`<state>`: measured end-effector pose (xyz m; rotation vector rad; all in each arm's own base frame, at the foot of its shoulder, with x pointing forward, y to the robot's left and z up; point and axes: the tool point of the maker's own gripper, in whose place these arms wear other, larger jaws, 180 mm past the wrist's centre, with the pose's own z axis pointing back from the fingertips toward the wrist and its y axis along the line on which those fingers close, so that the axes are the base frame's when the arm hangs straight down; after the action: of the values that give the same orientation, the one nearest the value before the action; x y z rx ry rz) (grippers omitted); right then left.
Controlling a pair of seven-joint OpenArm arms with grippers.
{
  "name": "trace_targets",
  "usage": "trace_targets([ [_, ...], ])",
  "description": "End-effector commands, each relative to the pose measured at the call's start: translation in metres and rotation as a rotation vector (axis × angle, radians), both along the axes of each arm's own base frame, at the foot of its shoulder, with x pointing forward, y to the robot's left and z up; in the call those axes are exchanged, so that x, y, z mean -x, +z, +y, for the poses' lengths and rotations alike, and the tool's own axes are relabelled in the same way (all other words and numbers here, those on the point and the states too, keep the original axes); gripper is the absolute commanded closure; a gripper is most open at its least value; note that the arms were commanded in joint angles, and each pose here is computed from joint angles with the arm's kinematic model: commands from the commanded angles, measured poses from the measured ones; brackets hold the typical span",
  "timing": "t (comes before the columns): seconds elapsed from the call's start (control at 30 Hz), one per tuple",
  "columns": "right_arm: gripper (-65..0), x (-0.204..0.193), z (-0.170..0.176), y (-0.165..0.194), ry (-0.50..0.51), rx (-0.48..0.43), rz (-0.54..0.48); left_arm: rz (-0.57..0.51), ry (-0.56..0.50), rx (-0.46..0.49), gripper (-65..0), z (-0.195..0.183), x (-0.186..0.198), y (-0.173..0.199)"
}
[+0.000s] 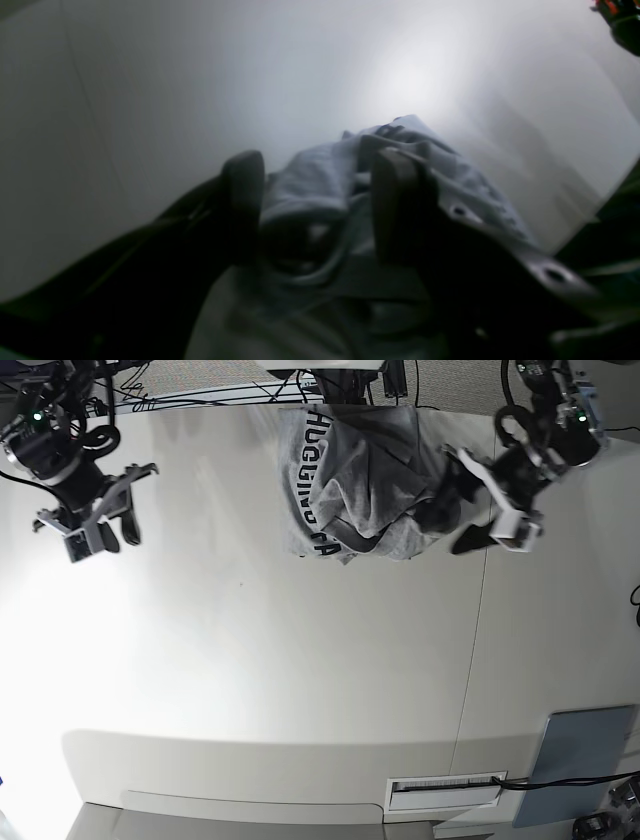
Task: Fold the T-shirt properly
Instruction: 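Release the folded shirt and raise both grippers away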
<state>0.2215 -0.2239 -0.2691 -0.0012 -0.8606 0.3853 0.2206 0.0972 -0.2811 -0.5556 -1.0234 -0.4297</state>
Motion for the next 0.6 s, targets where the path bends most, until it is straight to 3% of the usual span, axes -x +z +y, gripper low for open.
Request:
trace_targets([
  [0.0, -18.8, -0.002, 0.0, 0.01, 0.011, 0.003, -0.036, -0.034, -0.035, 0.018, -33.3, -0.011, 0.0, 0.009],
  [0.13, -18.8, 0.004, -0.002, 0.006, 0.008, 0.008, -0.015, -0.005, -0.124, -0.009, -33.3, -0.046, 0.004, -0.002],
  [0.3, -18.9, 0.004, -0.002, 0.005, 0.007, 0.009, -0.013, 0.03, -0.116, -0.102, -33.3, -0.062, -0.008, -0.02],
  [0.5, -18.8, 0.004, -0.002, 0.005, 0.007, 0.009, -0.013, 0.117, -0.122, -0.147, -33.2, -0.07, -0.006, -0.051],
  [0.57, -18.8, 0.004, -0.002, 0.006, 0.008, 0.008, -0.014, 0.122, -0.129, -0.146, -27.2, -0.071, -0.003, -0.053],
])
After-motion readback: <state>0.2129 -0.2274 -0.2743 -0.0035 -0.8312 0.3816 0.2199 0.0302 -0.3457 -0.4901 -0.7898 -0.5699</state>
